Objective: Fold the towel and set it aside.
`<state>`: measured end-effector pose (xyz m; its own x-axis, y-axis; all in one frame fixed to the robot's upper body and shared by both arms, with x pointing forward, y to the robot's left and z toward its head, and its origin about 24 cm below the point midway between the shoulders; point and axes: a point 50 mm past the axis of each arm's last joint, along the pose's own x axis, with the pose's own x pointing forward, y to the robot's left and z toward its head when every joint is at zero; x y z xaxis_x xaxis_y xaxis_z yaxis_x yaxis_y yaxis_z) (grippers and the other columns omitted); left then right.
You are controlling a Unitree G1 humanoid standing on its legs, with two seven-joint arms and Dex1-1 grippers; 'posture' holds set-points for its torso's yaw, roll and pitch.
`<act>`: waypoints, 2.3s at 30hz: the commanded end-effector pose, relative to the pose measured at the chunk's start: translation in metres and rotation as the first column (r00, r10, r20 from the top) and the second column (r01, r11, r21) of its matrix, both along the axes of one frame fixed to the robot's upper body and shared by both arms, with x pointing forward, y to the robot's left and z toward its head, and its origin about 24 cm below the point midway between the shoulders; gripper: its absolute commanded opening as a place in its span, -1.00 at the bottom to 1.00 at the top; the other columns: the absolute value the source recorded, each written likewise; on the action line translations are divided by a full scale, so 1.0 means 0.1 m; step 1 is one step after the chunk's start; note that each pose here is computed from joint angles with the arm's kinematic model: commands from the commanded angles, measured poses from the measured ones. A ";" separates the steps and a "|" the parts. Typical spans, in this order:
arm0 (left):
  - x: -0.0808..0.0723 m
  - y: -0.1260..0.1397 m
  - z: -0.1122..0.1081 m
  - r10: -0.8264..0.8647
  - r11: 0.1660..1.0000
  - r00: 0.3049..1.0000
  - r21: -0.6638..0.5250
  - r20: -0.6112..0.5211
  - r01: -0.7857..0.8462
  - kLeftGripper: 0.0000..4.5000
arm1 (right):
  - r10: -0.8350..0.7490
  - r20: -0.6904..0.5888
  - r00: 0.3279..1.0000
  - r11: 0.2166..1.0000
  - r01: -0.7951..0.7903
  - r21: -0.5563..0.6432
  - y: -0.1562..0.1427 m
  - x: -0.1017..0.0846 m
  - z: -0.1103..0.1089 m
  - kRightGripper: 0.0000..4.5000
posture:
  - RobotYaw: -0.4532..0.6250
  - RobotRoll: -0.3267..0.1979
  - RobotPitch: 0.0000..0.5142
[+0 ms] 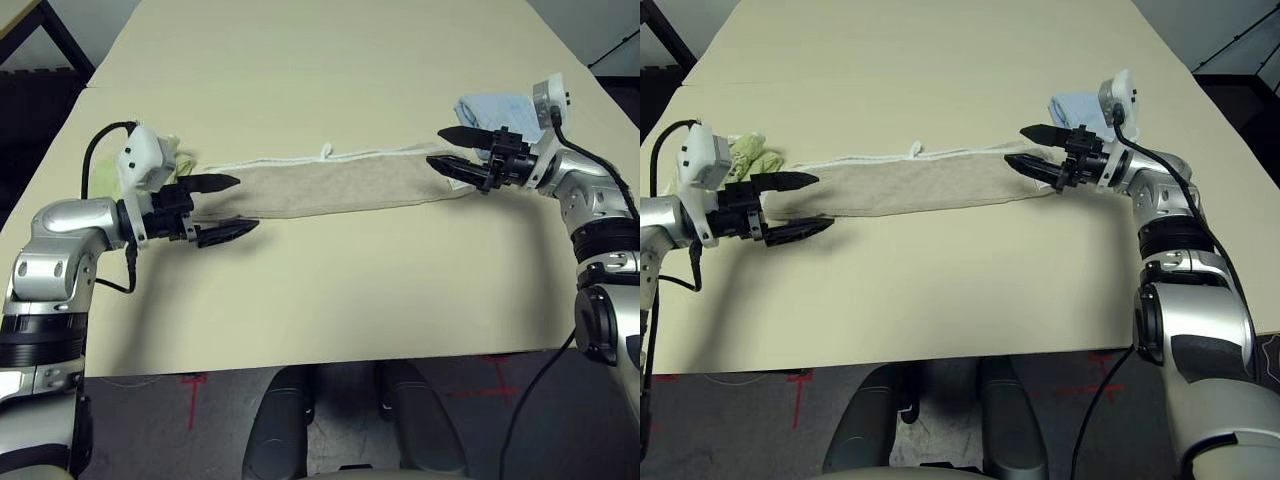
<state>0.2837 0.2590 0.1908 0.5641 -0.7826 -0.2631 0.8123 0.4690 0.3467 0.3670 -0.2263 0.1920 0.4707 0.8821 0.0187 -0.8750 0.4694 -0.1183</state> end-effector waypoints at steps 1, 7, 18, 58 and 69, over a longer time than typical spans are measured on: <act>0.01 0.08 -0.14 0.028 0.999 0.999 0.036 0.041 -0.030 1.00 | -0.006 -0.009 1.000 1.000 0.006 -0.008 -0.06 -0.04 -0.04 0.99 | -0.10 0.25 -0.25; 0.03 0.13 -0.25 0.022 0.999 0.997 0.045 0.071 -0.025 1.00 | -0.019 -0.112 0.994 0.998 0.025 0.053 -0.14 -0.09 -0.08 0.99 | -0.12 0.25 -0.23; 0.03 -0.01 -0.31 0.003 1.000 0.999 -0.008 0.051 -0.002 1.00 | -0.049 -0.572 0.819 0.869 0.317 0.379 -0.50 -0.35 -0.16 0.99 | -0.12 0.25 -0.21; -0.01 -0.05 -0.32 0.004 1.000 1.000 0.001 0.019 -0.004 1.00 | -0.182 -0.791 0.584 0.587 0.710 0.389 -0.13 -0.39 -0.69 0.99 | -0.12 0.25 -0.21; -0.01 -0.06 -0.34 -0.001 1.000 1.000 -0.001 0.014 0.001 1.00 | -0.204 -0.792 0.575 0.577 0.724 0.378 -0.05 -0.34 -0.73 0.25 | -0.12 0.25 -0.25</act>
<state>0.2846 0.2542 0.1607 0.5816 -0.7789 -0.2347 0.7953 0.4838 0.3652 0.3328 -0.2322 0.1246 0.9132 0.4075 -0.0071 -0.2333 0.5369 0.8107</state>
